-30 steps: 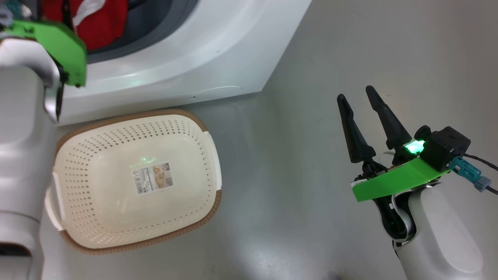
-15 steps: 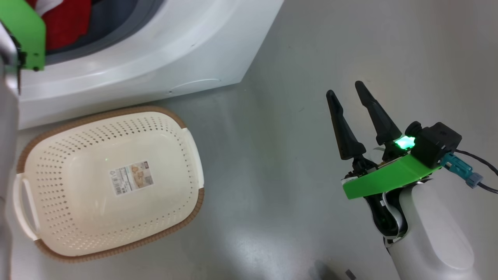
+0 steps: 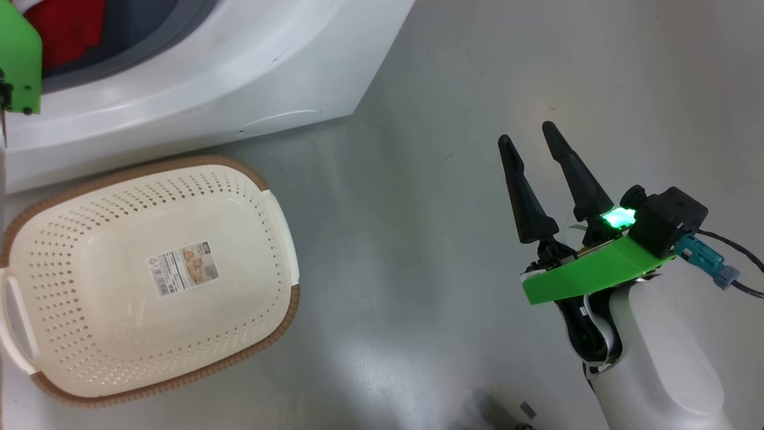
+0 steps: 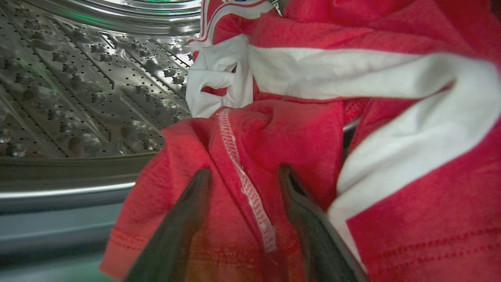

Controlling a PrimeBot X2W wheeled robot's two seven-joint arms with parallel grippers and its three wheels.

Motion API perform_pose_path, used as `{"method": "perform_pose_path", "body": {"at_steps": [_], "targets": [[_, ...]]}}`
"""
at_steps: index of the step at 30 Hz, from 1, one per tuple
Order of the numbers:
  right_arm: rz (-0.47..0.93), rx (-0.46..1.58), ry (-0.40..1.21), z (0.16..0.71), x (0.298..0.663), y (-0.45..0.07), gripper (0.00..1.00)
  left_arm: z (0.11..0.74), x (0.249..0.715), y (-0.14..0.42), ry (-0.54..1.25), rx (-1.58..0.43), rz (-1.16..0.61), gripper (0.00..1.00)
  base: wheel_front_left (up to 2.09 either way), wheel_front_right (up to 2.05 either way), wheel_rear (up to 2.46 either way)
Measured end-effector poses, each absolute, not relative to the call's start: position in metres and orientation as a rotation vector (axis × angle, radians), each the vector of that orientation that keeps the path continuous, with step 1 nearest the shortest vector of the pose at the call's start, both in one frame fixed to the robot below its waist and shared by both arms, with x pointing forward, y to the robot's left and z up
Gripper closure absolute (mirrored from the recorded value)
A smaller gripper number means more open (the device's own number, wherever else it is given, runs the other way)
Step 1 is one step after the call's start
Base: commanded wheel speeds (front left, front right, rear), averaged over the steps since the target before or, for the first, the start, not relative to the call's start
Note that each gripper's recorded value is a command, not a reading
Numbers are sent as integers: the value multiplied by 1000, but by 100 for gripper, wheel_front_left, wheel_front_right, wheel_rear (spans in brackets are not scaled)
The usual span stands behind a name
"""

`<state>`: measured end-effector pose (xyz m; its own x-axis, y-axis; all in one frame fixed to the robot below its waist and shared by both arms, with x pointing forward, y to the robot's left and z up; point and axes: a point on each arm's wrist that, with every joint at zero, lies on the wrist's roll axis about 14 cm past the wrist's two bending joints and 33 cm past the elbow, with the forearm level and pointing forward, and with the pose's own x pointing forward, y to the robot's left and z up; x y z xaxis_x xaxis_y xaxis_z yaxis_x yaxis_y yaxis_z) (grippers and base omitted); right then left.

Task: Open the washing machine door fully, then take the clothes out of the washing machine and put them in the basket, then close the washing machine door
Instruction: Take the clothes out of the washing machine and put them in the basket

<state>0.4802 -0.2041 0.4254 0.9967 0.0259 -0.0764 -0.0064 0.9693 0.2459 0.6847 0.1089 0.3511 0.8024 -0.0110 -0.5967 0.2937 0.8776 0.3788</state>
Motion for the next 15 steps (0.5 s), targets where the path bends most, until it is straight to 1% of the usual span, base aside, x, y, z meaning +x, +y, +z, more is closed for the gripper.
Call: {"method": "perform_pose_path", "body": {"at_steps": [2,3,10,15], "targets": [[14,249,76,427,480,-205,0,351,684,110,635,478,-166,88,0,0,0],[12,249,74,427,480,-205,0,351,683,110,641,479,-165,100,0,0,0],[13,252,63,432,480,-205,0,354,678,114,671,463,-150,100,0,0,0],[17,256,58,435,480,-203,0,364,679,114,630,452,-153,100,0,0,0]]}}
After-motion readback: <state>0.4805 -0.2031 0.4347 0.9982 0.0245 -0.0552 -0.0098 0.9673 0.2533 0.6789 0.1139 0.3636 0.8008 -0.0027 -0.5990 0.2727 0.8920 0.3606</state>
